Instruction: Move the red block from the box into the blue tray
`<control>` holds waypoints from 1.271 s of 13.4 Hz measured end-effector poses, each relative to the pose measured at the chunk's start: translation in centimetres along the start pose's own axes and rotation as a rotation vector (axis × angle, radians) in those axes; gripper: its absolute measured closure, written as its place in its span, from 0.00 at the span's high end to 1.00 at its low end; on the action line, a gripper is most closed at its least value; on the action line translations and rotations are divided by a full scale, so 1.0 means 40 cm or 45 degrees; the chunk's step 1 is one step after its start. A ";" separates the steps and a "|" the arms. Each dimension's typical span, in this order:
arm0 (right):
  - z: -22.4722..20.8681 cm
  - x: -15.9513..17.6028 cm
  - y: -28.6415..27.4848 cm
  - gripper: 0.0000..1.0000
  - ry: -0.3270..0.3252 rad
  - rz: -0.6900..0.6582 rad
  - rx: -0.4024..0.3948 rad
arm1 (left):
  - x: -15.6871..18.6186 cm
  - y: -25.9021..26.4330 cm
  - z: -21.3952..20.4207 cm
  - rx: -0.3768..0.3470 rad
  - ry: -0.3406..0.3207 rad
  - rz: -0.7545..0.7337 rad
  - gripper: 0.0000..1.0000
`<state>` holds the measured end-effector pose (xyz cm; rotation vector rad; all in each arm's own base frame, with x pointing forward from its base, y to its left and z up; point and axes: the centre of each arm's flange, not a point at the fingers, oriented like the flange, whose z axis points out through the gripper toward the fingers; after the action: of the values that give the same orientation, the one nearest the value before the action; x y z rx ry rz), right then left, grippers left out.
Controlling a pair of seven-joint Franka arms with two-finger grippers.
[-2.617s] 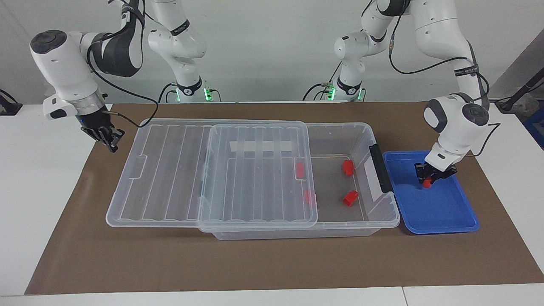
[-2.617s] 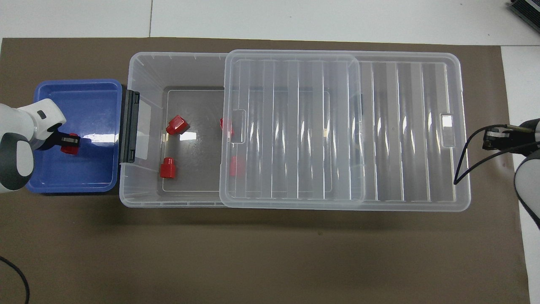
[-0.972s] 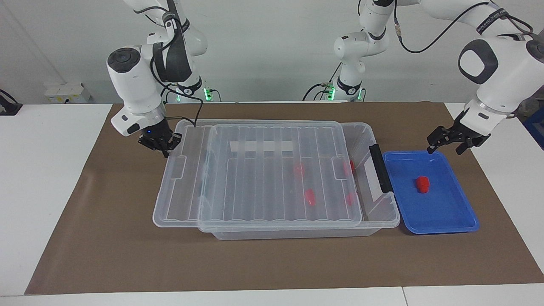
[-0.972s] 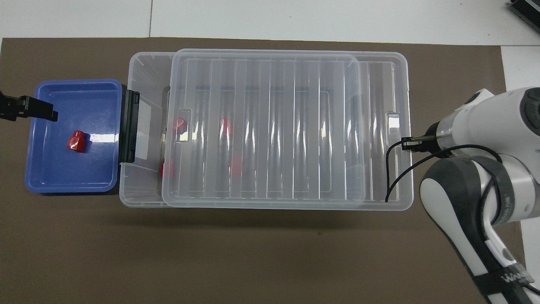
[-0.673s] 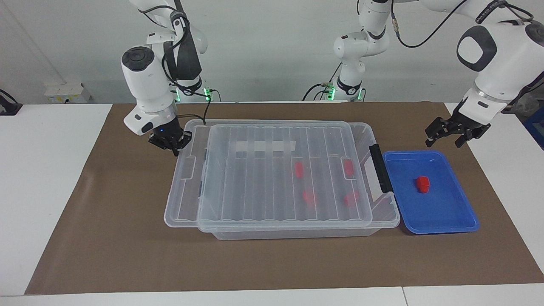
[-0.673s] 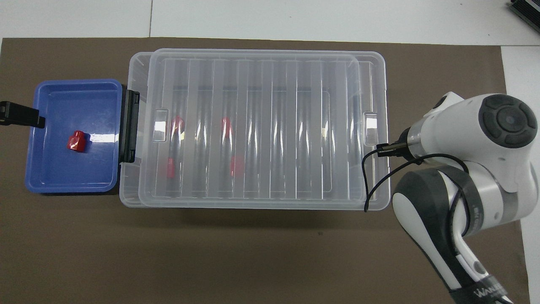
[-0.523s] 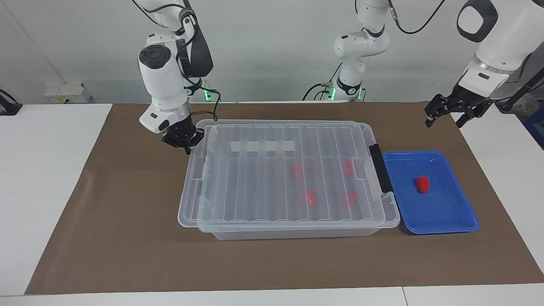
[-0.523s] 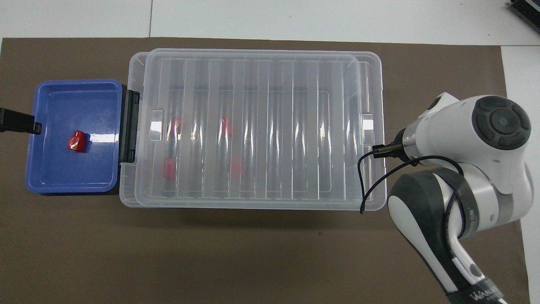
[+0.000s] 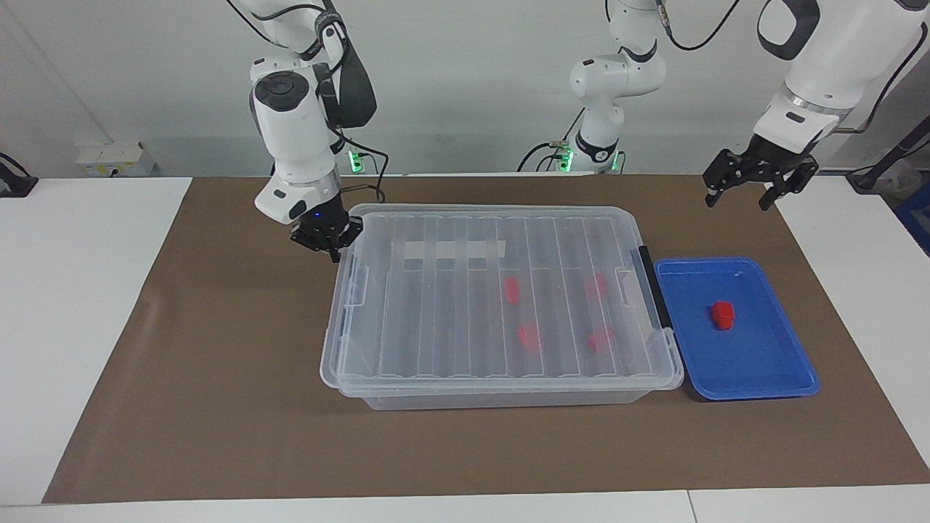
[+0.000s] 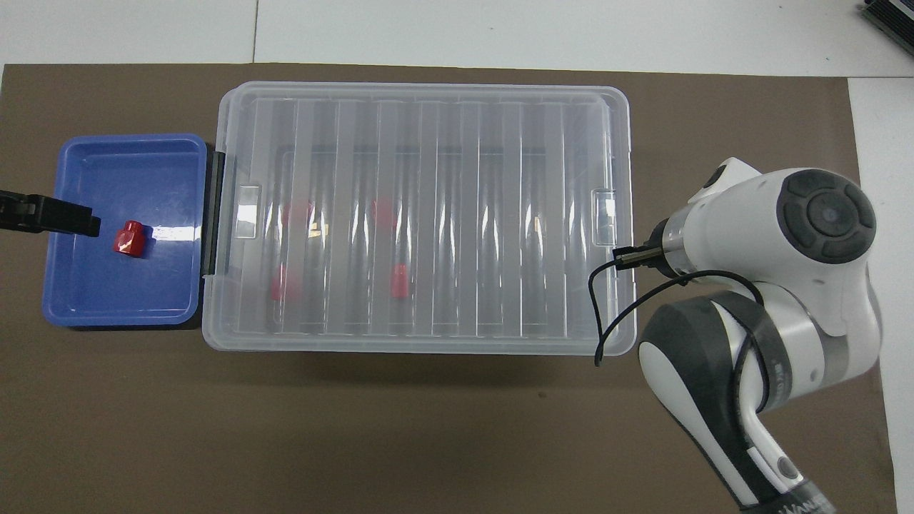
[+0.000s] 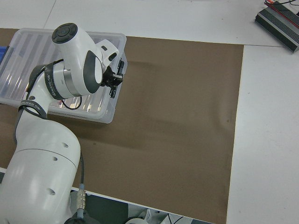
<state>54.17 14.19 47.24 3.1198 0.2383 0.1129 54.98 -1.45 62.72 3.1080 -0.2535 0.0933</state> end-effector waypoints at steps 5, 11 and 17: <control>-0.008 0.002 0.006 0.01 0.009 0.007 0.002 | -0.012 -0.016 -0.063 0.012 0.016 -0.013 1.00; -0.083 -0.034 0.190 0.20 -0.020 0.214 -0.012 | -0.008 -0.004 -0.049 0.011 -0.003 -0.001 1.00; -0.195 -0.033 0.321 0.87 0.025 0.453 -0.019 | -0.009 0.004 -0.036 0.009 -0.019 0.006 1.00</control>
<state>54.26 1.33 55.14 3.1110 -0.3183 0.1467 54.53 -1.49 64.13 3.1162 -0.2619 0.0717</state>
